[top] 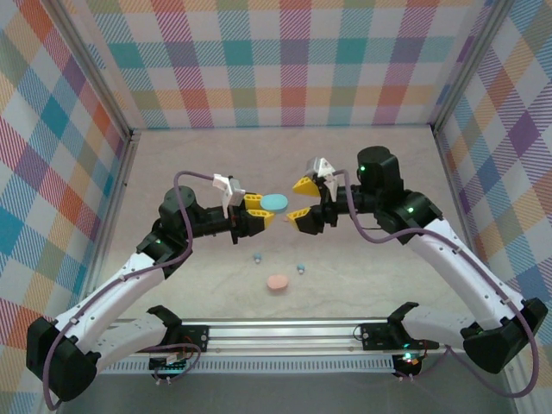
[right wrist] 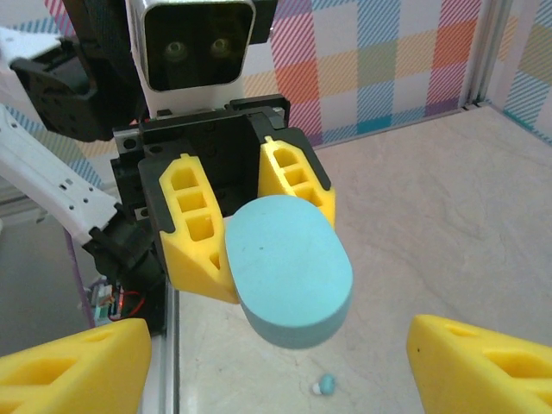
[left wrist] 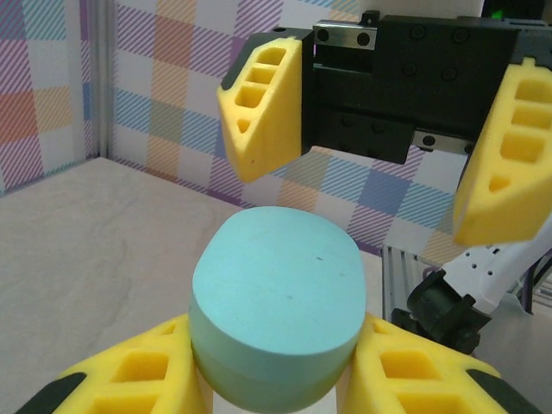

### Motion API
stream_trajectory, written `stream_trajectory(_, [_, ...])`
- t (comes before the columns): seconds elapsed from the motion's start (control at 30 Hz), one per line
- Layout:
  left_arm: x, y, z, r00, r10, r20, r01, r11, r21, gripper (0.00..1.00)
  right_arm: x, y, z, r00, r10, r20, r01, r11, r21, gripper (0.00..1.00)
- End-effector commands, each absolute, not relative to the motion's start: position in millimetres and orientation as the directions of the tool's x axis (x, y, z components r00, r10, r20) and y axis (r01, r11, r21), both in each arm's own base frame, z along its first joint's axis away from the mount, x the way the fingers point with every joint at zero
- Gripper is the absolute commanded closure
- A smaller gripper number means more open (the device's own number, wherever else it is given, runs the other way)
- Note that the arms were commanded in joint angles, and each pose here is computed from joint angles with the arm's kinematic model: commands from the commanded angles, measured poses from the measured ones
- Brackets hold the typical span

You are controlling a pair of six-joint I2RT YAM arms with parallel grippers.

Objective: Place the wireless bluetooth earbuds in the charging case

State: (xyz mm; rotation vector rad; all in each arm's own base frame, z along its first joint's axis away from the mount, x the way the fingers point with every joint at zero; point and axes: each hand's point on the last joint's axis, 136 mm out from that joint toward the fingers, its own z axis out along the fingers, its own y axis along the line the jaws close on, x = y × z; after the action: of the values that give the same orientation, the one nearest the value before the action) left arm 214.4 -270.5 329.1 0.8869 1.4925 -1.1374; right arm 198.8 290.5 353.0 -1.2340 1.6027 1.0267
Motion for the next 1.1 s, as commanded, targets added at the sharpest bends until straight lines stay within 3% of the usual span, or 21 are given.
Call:
stream_trajectory(0.0, [215,-271,349,-0.174,-0.069,-0.982,0.947,0.262,-0.186,0.86,205,300,360,-0.051,-0.304,-0.951,-0.986,0.165,0.0,0.22])
stream_trajectory(0.4, [218,-274,345,-0.181,-0.06,-0.982,0.948,0.256,-0.191,0.86,222,302,356,-0.038,-0.354,-0.934,-0.974,0.223,-0.044,0.22])
stream_trajectory(0.77, [218,-271,346,-0.166,-0.069,-0.984,0.944,0.278,-0.179,0.87,207,304,350,-0.026,-0.377,-0.926,-0.991,0.13,-0.025,0.21])
stream_trajectory(1.07, [219,-272,342,-0.172,-0.058,-0.983,0.944,0.274,-0.182,0.87,225,305,347,-0.078,-0.374,-0.924,-0.975,0.221,-0.007,0.23])
